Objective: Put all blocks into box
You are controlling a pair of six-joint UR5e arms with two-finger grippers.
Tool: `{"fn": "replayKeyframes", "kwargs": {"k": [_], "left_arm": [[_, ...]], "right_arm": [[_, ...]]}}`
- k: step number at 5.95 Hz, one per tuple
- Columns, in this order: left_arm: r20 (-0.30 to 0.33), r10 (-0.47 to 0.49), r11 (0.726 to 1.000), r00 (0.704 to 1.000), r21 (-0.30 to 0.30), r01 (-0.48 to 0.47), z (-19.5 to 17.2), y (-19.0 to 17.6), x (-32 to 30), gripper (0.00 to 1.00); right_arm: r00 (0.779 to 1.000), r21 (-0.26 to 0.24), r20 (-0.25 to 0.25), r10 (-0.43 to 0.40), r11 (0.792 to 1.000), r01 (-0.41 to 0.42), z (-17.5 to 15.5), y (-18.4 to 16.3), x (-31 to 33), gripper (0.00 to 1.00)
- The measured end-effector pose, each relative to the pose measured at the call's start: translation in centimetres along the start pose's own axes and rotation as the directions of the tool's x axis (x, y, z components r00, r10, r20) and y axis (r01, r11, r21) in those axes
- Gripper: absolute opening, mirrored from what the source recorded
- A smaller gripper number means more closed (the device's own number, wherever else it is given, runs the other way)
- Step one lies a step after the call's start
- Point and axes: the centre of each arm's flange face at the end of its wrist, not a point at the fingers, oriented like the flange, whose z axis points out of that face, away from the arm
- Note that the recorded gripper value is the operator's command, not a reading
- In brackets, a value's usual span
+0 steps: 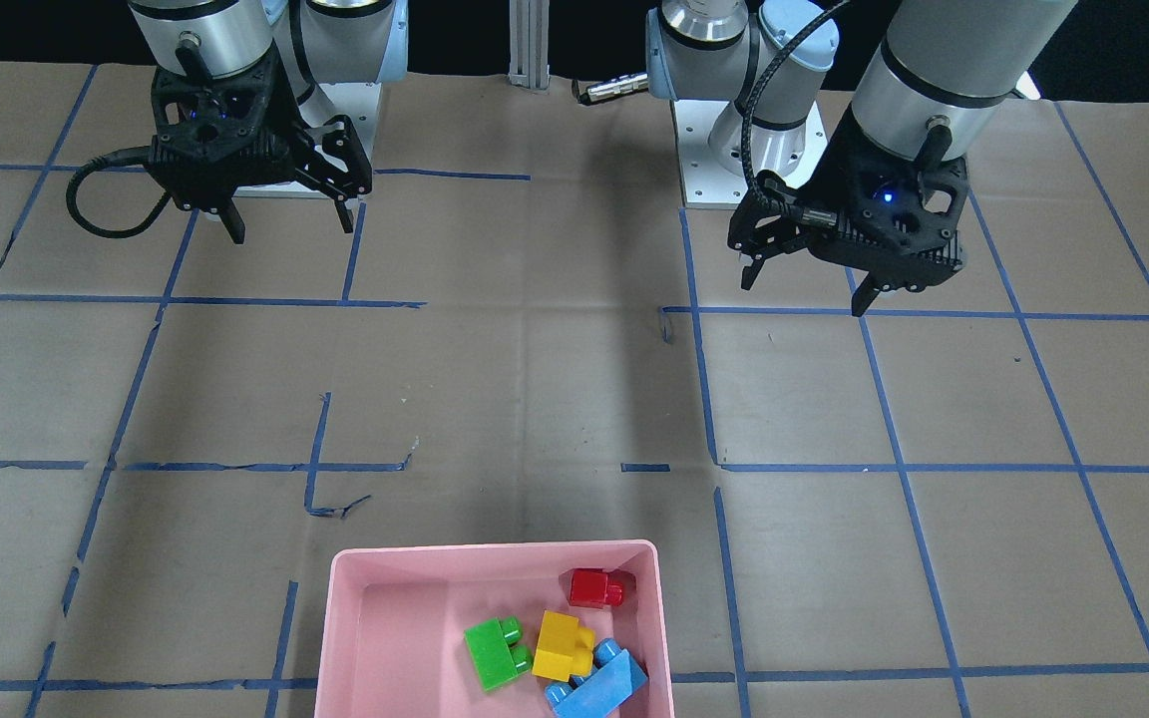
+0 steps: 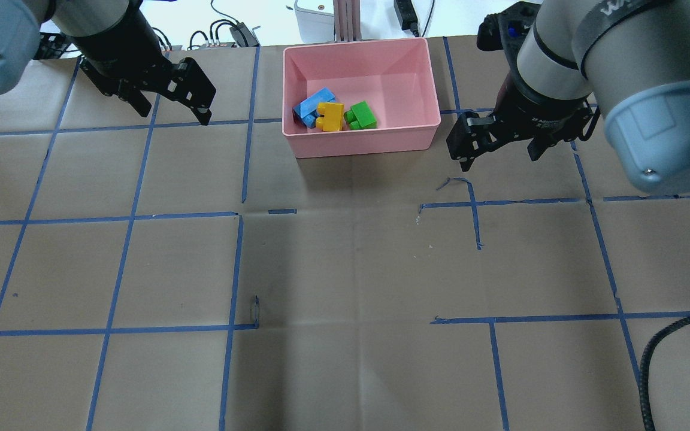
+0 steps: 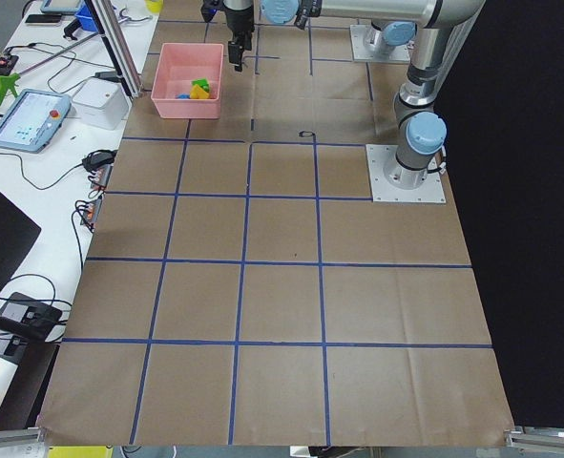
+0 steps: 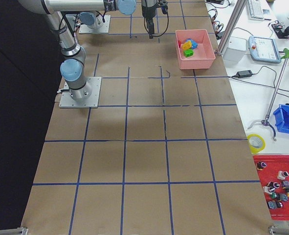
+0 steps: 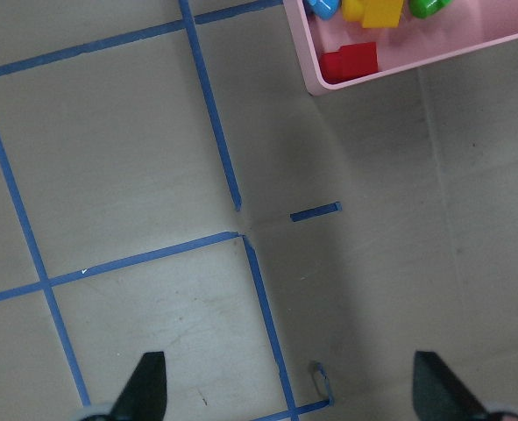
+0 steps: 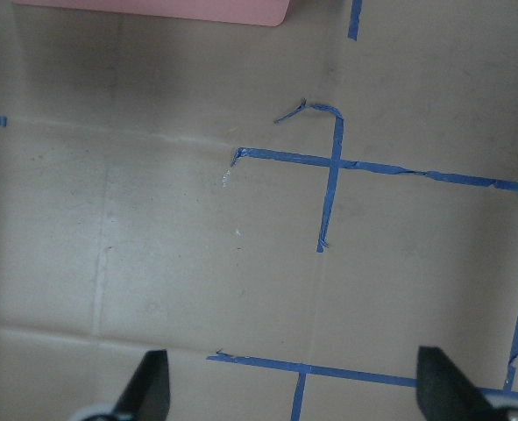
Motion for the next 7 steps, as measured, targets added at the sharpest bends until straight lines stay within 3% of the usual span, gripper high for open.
{"fn": "replayKeyframes", "kwargs": {"k": [3,5,7], "left_arm": [[0.003,-0.006,1.000,1.000,0.003,0.006,-0.54,0.63,0.22,1.00],[0.047,-0.003,1.000,0.999,-0.006,0.003,-0.46,0.83,-0.21,1.00],[0.016,-0.011,1.000,1.000,0.000,0.011,-0.29,0.74,0.02,1.00]], "right_arm": [[1.000,-0.007,0.000,0.000,1.000,0.000,0.32,0.01,0.01,1.00],[1.000,-0.009,0.000,-0.003,1.000,0.003,0.40,-0.01,0.01,1.00],[1.000,-0.007,0.000,-0.006,1.000,0.006,0.36,0.00,0.01,1.00]]}}
